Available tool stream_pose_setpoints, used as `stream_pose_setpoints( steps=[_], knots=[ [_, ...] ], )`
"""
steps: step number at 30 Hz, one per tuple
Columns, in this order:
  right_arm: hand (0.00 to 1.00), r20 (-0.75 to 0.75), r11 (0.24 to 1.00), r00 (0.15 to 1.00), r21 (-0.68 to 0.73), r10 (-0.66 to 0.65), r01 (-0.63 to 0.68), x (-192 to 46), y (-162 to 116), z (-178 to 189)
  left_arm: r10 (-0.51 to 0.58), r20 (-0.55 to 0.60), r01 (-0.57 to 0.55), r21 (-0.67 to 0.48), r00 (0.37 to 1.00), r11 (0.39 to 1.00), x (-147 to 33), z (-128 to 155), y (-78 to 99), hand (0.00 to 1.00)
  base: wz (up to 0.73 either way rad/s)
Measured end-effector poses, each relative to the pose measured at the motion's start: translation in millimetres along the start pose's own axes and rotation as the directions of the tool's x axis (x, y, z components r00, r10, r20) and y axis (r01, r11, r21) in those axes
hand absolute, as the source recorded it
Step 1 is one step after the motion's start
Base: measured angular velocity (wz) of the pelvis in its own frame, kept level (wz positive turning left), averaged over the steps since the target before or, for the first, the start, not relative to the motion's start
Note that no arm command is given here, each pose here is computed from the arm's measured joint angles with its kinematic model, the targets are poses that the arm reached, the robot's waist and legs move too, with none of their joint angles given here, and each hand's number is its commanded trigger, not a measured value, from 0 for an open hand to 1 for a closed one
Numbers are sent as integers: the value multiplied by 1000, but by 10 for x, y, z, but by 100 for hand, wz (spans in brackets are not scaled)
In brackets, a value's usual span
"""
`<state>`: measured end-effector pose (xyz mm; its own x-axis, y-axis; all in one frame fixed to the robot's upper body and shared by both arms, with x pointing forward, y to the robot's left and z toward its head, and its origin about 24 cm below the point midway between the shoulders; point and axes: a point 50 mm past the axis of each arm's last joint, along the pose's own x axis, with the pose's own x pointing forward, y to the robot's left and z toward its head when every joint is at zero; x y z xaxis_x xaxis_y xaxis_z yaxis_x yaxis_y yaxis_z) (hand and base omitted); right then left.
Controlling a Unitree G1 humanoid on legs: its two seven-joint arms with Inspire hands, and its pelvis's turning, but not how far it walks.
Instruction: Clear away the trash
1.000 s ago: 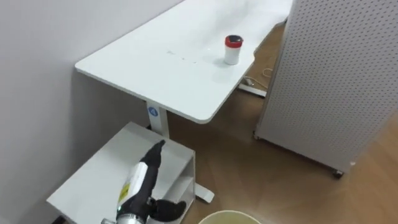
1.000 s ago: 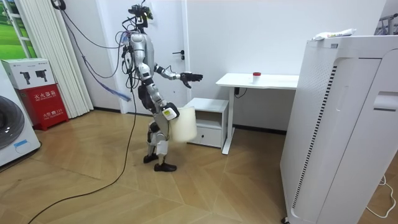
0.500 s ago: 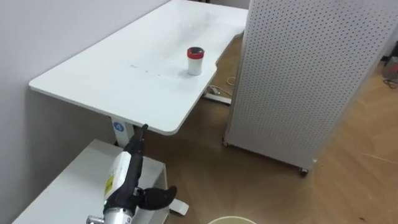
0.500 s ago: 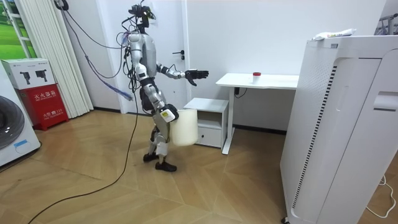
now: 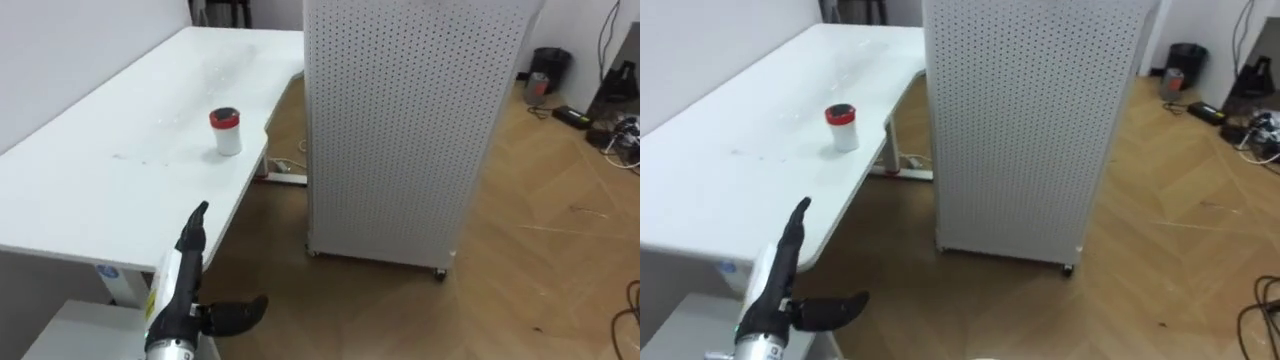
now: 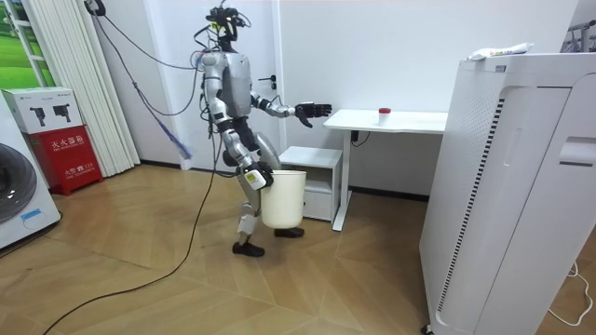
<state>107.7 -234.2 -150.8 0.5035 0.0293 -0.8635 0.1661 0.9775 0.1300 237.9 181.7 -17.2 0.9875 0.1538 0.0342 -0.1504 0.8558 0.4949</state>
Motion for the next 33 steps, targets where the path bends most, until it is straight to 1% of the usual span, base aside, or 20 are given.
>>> stream_pose_setpoints(
  steps=[4, 8, 10, 15, 17, 21, 24, 27, 33],
  knots=[
    [100, -19, 1000, 1000, 3, -8, 8, -24, -24, -76, 27, 1, -27, -9, 1000, 1000, -55, -6, 83, 0, -9],
    [100, -3, 1000, 1000, -5, 11, -11, -9, 21, -25, 47, 37, -46, -12, 998, 999, -22, 64, 148, 0, -3],
    [100, 5, 1000, 1000, -3, 15, -15, -5, 29, -4, 41, 43, -41, -12, 998, 999, -23, 76, 137, 0, 10],
    [100, 37, 999, 999, -32, 26, -25, 17, 75, 92, 57, 82, -55, -22, 995, 998, 11, 159, 177, 0, 27],
    [100, 34, 999, 999, -42, 22, -21, 7, 49, 88, 49, 81, -47, -24, 996, 999, -3, 159, 154, 0, 23],
    [100, 37, 999, 999, -40, 26, -24, 12, 57, 102, 72, 72, -71, -25, 995, 997, -2, 141, 169, 0, 5],
    [100, 32, 998, 999, -40, 41, -39, 11, 83, 77, 74, 76, -71, -32, 994, 997, -1, 156, 151, 0, 42],
    [100, 30, 999, 999, -44, 18, -17, 6, 64, 67, 56, 58, -53, -40, 997, 998, -34, 125, 104, 0, 41],
    [100, 37, 990, 997, -126, 72, -67, 28, 127, 126, 56, 48, -55, -26, 997, 998, -79, 90, 122, 0, 0]
  ],
)
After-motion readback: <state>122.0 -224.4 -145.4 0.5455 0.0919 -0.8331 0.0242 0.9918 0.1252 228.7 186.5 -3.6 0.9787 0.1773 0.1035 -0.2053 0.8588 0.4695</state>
